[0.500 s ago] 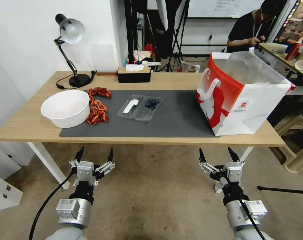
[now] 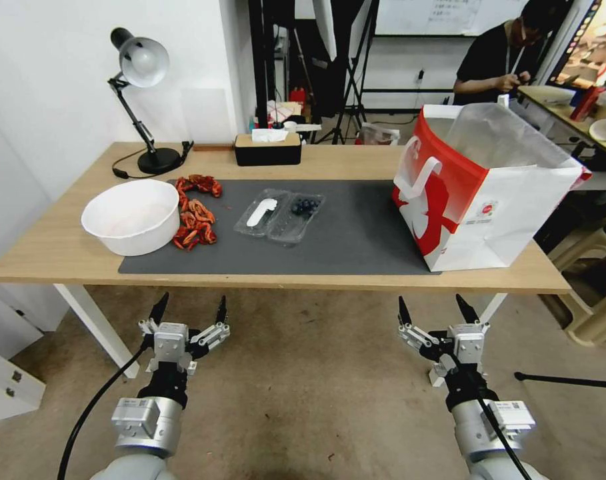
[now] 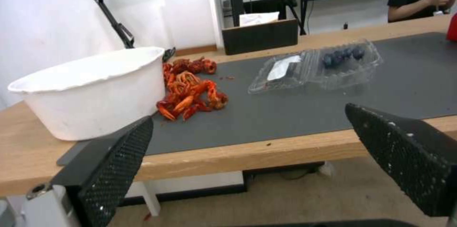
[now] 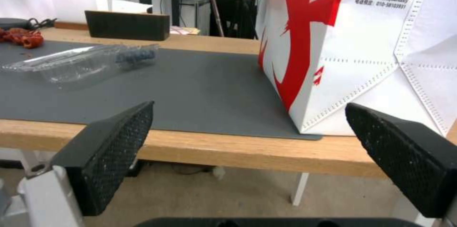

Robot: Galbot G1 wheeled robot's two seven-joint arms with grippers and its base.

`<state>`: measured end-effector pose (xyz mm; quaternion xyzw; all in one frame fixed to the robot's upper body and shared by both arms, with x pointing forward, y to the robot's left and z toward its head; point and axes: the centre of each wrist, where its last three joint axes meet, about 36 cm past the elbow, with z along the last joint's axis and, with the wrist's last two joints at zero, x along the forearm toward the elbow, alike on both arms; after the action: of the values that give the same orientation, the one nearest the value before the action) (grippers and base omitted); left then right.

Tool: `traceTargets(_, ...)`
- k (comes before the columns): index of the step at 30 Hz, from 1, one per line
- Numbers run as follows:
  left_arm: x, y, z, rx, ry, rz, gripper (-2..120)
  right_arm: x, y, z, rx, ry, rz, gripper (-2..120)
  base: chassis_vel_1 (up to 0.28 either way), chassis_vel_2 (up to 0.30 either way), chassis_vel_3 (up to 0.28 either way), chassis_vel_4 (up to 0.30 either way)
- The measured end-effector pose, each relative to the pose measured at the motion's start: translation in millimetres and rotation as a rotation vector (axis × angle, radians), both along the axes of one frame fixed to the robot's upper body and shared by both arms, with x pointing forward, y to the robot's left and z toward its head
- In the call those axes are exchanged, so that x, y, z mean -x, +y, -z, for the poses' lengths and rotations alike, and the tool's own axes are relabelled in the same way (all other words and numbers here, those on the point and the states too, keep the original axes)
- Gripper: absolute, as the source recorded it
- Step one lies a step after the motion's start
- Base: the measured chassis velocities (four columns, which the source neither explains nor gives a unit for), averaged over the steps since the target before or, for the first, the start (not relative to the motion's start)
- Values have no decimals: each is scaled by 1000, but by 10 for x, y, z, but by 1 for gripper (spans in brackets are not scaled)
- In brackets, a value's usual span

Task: Close the takeout container lid, then place the container into the takeout bag.

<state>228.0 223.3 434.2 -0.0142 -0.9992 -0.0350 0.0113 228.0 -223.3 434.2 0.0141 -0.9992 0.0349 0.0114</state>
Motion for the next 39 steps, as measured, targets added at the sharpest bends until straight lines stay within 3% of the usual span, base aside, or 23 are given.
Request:
traceTargets(3, -2, -2, -7, 4, 0, -1, 100, 6, 6, -22, -2, 4, -8, 100, 0, 0, 0, 0)
traceTargets(6, -15, -35, -79, 32, -5, -7, 100, 82, 114, -264, -53, 29, -93, 100, 0, 0, 0, 0)
traceTargets(11, -42, -225, -568, 201, -18, -22, 100, 115, 140, -397, -86, 53, -150, 100, 0, 0, 0, 0)
traceTargets(15, -36, -263, -642, 245, 18, -24, 100, 109, 137, -400, -88, 52, -143, 100, 0, 0, 0, 0)
traceTargets(39, -42, -230, -516, 212, 65, -41, 100, -115, 38, -340, -95, 53, -142, 100, 0, 0, 0, 0)
